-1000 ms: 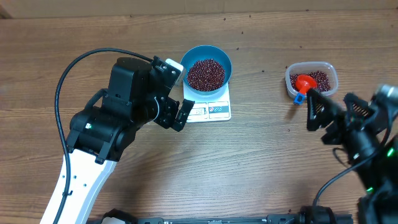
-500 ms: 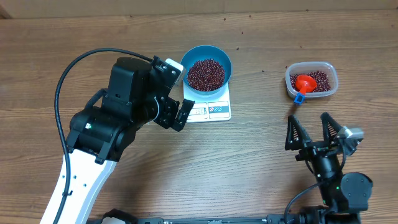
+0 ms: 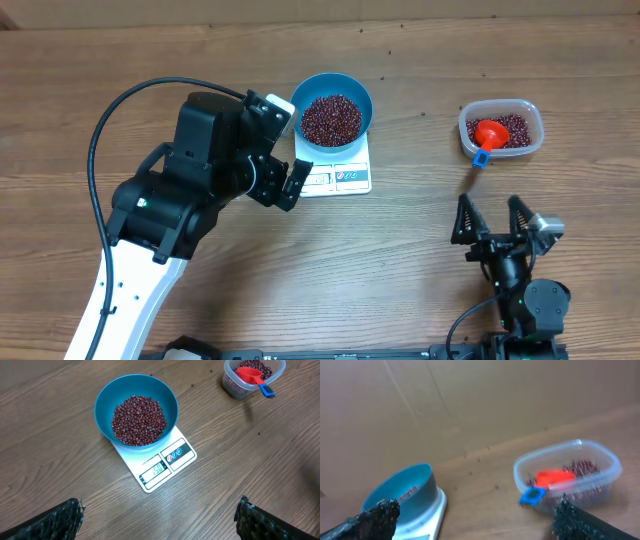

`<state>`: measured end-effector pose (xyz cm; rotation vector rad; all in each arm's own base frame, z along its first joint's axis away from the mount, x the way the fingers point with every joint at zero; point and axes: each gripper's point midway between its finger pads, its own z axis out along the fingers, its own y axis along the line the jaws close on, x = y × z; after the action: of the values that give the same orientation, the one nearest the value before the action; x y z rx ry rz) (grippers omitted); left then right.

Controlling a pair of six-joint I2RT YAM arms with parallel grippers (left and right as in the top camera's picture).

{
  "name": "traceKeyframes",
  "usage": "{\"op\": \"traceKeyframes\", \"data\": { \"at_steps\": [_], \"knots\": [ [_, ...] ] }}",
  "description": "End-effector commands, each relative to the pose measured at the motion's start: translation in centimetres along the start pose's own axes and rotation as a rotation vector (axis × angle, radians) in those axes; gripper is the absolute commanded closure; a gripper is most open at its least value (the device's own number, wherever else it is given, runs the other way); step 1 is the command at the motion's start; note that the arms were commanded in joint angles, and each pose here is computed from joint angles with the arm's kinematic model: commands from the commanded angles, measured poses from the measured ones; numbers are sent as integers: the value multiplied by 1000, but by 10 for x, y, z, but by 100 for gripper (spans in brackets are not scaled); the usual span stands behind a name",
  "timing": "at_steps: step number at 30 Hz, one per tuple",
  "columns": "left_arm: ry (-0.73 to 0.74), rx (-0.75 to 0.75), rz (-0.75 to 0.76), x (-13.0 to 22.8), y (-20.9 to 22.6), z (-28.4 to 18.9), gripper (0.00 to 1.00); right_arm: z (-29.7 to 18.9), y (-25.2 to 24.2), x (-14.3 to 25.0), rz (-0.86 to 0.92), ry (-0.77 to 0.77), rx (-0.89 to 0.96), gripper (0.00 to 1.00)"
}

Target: Scoop item into bowl and weigh 150g on scale

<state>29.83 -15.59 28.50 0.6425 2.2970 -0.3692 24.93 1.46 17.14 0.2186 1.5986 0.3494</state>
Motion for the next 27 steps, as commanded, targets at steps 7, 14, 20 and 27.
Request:
{"op": "traceKeyframes", "data": {
  "at_steps": [7, 14, 20, 27],
  "knots": [
    [-11, -11, -7, -5, 3, -3, 1, -3, 3, 1, 27, -10, -19, 0],
    [-11, -11, -7, -5, 3, -3, 1, -3, 3, 1, 27, -10, -18, 0],
    [-11, -11, -7, -5, 3, -3, 0, -3, 3, 1, 27, -10, -18, 0],
    [11, -9, -11, 1, 2, -3, 0, -3, 3, 1, 27, -10, -18, 0]
  ]
}}
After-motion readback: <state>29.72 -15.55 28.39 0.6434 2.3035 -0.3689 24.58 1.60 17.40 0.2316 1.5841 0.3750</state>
